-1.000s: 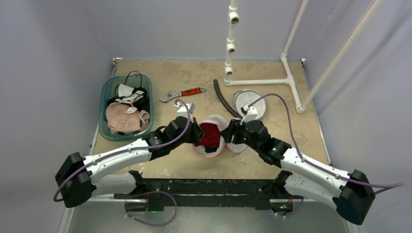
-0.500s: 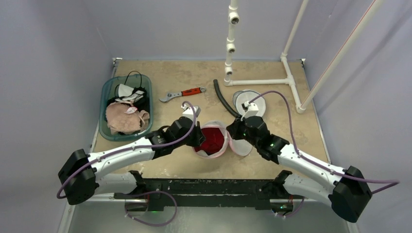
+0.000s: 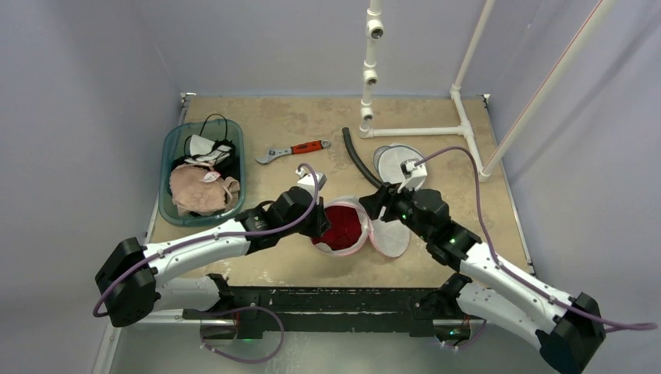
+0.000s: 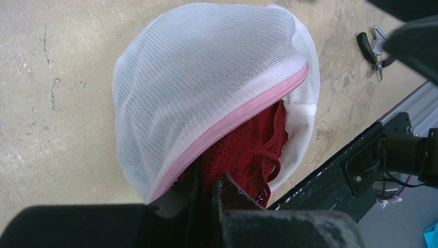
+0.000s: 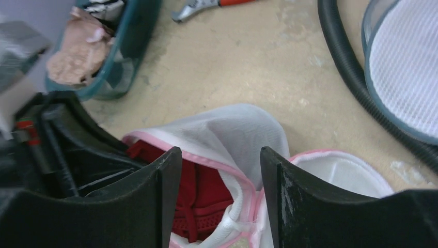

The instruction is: Unzip the laundry bag and remove the bra

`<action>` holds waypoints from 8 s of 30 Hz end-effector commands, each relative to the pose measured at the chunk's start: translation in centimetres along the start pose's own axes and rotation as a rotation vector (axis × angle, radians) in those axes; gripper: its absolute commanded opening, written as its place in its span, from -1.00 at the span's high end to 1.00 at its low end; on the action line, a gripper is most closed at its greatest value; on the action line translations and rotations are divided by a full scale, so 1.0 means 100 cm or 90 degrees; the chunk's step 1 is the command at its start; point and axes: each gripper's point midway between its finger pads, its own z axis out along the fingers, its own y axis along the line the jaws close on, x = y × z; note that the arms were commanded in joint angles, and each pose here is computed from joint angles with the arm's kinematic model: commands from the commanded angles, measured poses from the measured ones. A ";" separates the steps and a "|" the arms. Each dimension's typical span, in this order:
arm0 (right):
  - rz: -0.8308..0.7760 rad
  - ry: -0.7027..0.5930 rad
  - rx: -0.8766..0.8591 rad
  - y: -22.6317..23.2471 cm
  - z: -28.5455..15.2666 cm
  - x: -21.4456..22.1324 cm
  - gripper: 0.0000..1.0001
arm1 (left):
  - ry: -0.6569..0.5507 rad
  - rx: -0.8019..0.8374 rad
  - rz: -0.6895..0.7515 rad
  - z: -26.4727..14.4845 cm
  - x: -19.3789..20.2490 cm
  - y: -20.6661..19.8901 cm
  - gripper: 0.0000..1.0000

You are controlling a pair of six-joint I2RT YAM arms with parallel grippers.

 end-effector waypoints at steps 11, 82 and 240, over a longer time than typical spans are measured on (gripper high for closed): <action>-0.071 0.016 -0.082 0.010 -0.014 0.015 -0.28 | -0.031 0.040 0.027 -0.005 -0.027 -0.023 1.00; 0.055 -0.033 0.106 -0.025 -0.038 -0.017 -0.43 | -0.270 0.070 0.083 -0.100 -0.137 -0.058 1.00; -0.169 0.133 -0.039 0.094 0.047 0.097 -0.24 | -0.117 -0.131 -0.084 -0.024 0.021 0.069 1.00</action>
